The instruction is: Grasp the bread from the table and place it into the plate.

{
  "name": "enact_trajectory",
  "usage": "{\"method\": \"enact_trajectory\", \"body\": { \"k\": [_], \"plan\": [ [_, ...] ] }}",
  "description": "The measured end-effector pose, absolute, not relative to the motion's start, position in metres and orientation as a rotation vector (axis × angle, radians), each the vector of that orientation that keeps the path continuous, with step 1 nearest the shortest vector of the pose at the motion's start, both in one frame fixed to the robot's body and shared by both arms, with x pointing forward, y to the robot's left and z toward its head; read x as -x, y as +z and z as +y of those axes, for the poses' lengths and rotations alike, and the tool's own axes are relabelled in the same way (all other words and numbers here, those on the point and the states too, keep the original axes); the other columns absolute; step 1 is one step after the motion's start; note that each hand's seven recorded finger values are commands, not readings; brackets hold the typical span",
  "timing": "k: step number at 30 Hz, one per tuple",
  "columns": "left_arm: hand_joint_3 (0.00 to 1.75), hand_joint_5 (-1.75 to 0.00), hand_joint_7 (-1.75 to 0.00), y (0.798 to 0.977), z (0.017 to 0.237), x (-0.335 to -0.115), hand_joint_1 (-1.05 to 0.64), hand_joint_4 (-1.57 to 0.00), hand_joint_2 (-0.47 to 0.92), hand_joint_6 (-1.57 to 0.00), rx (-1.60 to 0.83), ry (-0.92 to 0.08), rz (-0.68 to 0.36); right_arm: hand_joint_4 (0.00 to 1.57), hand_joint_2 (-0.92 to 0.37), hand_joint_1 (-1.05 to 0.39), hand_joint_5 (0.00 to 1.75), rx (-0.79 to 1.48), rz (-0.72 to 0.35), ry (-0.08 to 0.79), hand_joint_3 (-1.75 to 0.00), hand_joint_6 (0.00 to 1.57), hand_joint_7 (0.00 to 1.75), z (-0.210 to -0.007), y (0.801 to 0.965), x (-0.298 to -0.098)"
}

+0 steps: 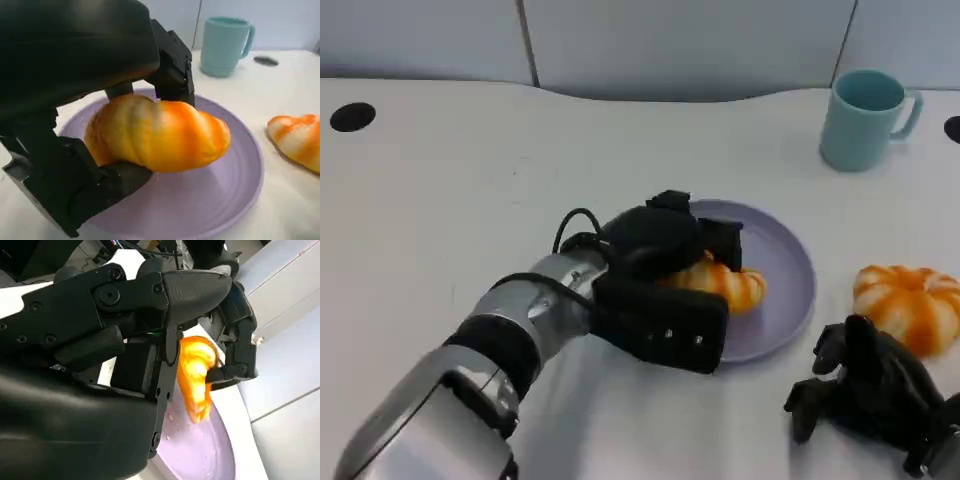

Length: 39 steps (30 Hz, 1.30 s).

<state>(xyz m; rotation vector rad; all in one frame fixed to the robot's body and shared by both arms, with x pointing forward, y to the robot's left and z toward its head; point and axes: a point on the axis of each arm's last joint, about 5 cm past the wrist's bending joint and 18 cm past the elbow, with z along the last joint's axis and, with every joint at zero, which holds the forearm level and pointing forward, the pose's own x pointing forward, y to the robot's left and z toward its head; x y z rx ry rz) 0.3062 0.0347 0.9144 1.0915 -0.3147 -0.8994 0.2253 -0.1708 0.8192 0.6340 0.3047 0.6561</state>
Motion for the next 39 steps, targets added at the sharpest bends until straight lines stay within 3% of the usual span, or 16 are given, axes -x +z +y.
{"method": "enact_trajectory", "body": {
  "k": [1,5,7,9,20,26,34,39],
  "plan": [
    [0.24,-0.65,-0.52,0.914,0.035,-0.306,-0.77,-0.01,0.91,-0.02,-1.097,-0.918,-0.294,1.57,-0.92,-0.52,0.66,-0.633,0.305,0.656,-0.27,1.57,0.44,-0.171,0.819,-0.225],
    [0.26,-0.40,-0.36,0.915,0.035,-0.307,-0.85,0.00,0.92,0.00,-1.108,-0.963,-0.258,1.57,-0.92,-0.52,0.67,-0.633,0.305,0.658,-0.28,1.57,0.44,-0.171,0.819,-0.225],
    [0.30,-0.12,-0.21,0.916,0.035,-0.307,-0.91,0.00,0.92,0.00,-1.113,-0.967,-0.251,1.57,-0.92,-0.52,0.66,-0.632,0.305,0.658,-0.30,1.57,0.43,-0.171,0.819,-0.225],
    [0.33,-0.02,-0.10,0.916,0.034,-0.308,-0.94,0.00,0.92,0.00,-1.119,-0.963,-0.247,1.57,-0.92,-0.53,0.66,-0.627,0.300,0.661,-0.30,1.57,0.43,-0.171,0.819,-0.225],
    [0.39,0.00,0.00,0.923,0.042,-0.313,-1.03,0.00,0.92,0.00,-1.155,-0.936,-0.261,1.57,-0.92,-0.54,0.69,-0.620,0.291,0.671,-0.29,1.57,0.45,-0.171,0.818,-0.226],
    [0.40,0.00,0.00,0.945,0.057,-0.324,-1.05,0.00,0.92,0.00,-1.175,-0.969,-0.232,1.57,-0.92,-0.55,0.72,-0.616,0.294,0.665,-0.27,1.57,0.47,-0.172,0.818,-0.229],
    [0.38,0.00,0.00,0.961,0.066,-0.329,-1.05,0.00,0.92,0.00,-1.153,-0.998,-0.159,1.57,-0.92,-0.53,0.72,-0.609,0.293,0.661,-0.28,1.57,0.47,-0.173,0.819,-0.231],
    [0.40,0.00,0.00,0.973,0.080,-0.333,-1.05,0.00,0.92,0.00,-1.132,-0.973,-0.134,1.57,-0.92,-0.53,0.72,-0.607,0.290,0.657,-0.30,1.57,0.46,-0.175,0.818,-0.232]
  ]
}}
